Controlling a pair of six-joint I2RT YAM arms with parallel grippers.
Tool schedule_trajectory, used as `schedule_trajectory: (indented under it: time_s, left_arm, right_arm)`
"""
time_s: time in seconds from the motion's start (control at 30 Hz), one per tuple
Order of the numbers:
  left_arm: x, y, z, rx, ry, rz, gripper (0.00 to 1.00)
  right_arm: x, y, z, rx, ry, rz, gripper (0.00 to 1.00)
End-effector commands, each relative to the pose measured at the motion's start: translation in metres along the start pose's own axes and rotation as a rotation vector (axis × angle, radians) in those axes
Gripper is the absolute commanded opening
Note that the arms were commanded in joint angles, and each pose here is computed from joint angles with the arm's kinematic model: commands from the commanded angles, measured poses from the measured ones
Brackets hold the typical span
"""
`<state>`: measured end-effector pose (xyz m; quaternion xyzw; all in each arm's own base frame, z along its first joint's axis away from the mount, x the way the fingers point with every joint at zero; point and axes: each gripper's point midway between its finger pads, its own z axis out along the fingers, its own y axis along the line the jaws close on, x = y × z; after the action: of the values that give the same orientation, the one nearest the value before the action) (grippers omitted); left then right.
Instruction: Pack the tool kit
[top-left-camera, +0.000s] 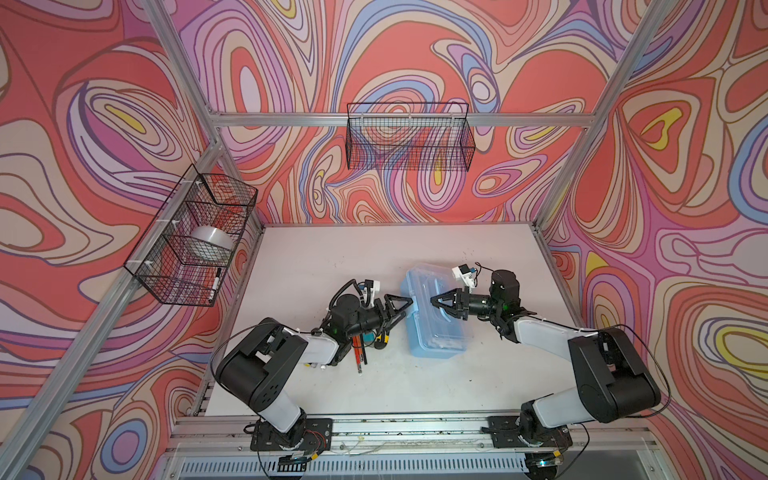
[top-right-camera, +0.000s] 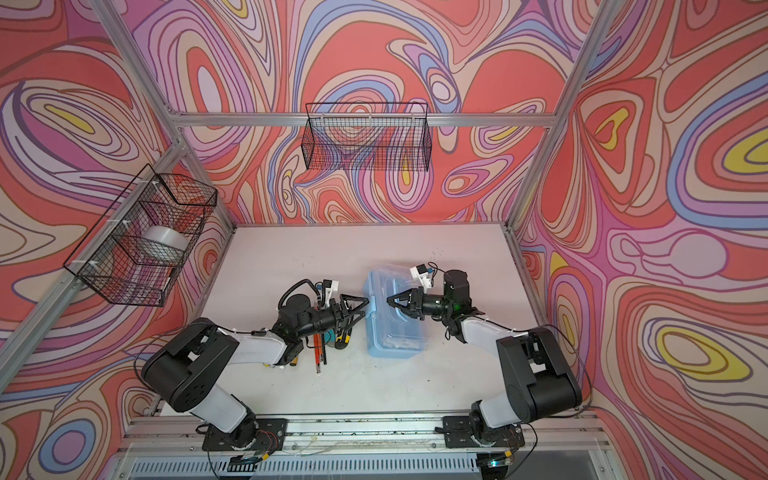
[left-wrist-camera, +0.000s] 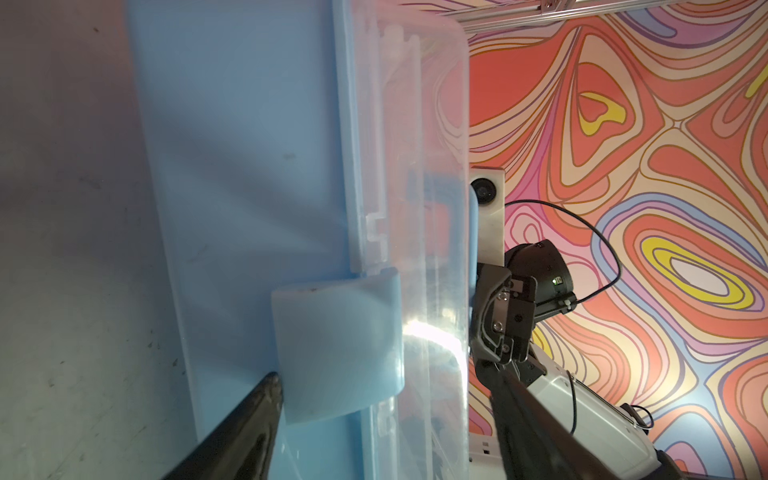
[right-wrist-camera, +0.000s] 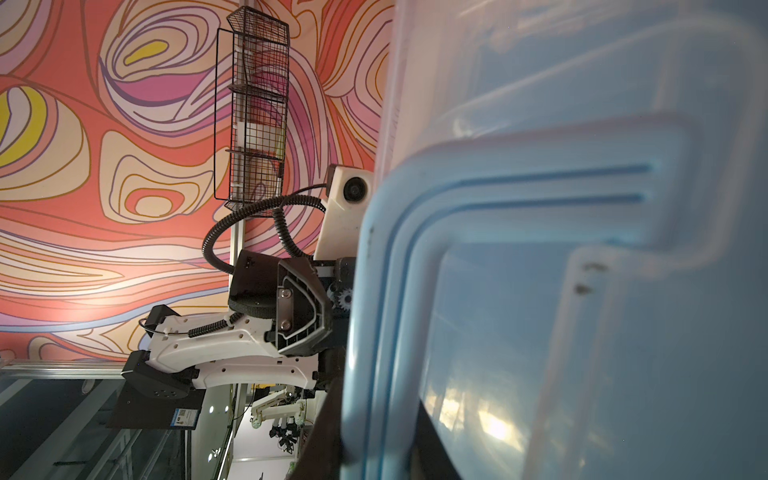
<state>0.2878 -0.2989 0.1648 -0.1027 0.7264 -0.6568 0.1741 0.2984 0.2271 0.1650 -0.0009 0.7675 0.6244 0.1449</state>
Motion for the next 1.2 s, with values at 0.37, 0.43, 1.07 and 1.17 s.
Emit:
schedule_trajectory:
  time_s: [0.37, 0.43, 1.07, 1.17]
  left_arm:
    - [-0.010, -0.032, -0.014, 0.124, -0.027, 0.146, 0.80]
    - [-0.014, -0.008, -0.017, 0.033, -0.040, 0.140, 0.81]
    - [-0.032, -0.014, -0.012, -0.170, -0.025, 0.272, 0.85]
    - [-0.035, -0.012, -0.005, -0.159, -0.017, 0.266, 0.85]
  right_arm:
    - [0.010, -0.081, -0.012, 0.332, -0.070, 0.027, 0.00]
    - [0.001, -0.067, -0.018, 0.363, -0.089, -0.024, 0.00]
    - [-0.037, 0.040, 0.002, 0.030, -0.036, -0.104, 0.00]
    - [-0.037, 0.056, 0.000, -0.001, -0.029, -0.130, 0.00]
